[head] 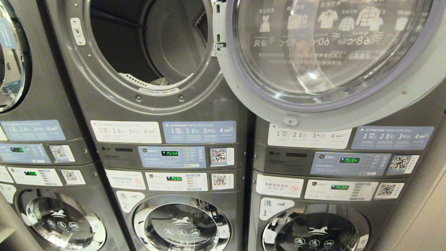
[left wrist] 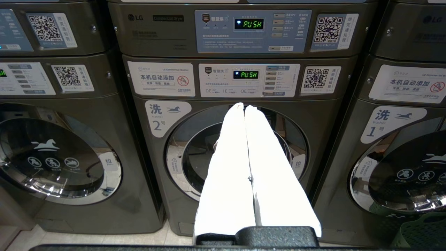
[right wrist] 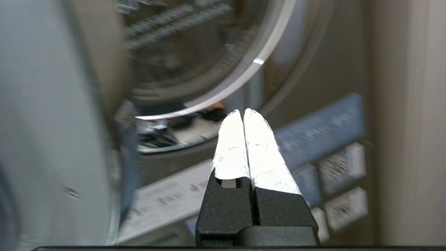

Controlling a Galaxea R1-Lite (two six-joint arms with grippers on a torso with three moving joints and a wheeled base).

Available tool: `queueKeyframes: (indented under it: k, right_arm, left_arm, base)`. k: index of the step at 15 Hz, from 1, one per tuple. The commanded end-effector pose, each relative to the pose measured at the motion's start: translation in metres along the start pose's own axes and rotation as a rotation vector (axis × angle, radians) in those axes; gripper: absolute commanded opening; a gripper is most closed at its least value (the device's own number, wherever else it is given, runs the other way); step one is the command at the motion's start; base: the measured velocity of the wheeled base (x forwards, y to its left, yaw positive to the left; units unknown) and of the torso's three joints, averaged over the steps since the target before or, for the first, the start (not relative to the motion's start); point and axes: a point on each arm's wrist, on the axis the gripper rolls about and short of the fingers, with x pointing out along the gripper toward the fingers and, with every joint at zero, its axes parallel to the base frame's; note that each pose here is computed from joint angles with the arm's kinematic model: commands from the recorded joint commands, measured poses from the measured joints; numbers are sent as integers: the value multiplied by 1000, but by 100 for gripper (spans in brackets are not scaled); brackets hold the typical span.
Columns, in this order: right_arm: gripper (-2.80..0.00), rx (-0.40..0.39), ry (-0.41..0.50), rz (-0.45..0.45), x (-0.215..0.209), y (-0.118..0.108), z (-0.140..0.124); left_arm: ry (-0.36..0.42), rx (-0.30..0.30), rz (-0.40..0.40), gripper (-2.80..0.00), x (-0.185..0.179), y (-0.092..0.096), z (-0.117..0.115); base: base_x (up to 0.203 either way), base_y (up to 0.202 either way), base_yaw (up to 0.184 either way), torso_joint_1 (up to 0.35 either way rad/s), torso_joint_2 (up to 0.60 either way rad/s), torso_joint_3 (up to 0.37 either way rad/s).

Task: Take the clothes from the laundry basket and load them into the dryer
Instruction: Close the dryer

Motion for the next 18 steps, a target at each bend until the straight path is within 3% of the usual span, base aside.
queueKeyframes:
  k: [1, 7, 15, 16, 18]
  right_arm:
    - [-280, 0, 13, 24, 14, 2, -11]
    - [-280, 37, -41, 216, 28, 4, -23]
    - [-280, 24, -88, 556, -20, -2, -19]
    - [-280, 18, -90, 627, -32, -2, -16]
    - [-280, -6, -99, 855, -63, 0, -7]
  left_arm:
    - [-4, 0, 0, -280, 0, 0, 0]
    - [-4, 0, 0, -280, 0, 0, 0]
    - [-4, 0, 0, -280, 0, 0, 0]
    - [-4, 0, 0, -280, 0, 0, 0]
    - [-4, 0, 0, -280, 0, 0, 0]
  base:
    - [0, 0, 0, 0, 0, 0]
    - [0, 0, 0, 0, 0, 0]
    - [0, 0, 0, 0, 0, 0]
    - [0, 0, 0, 0, 0, 0]
    - [0, 0, 0, 0, 0, 0]
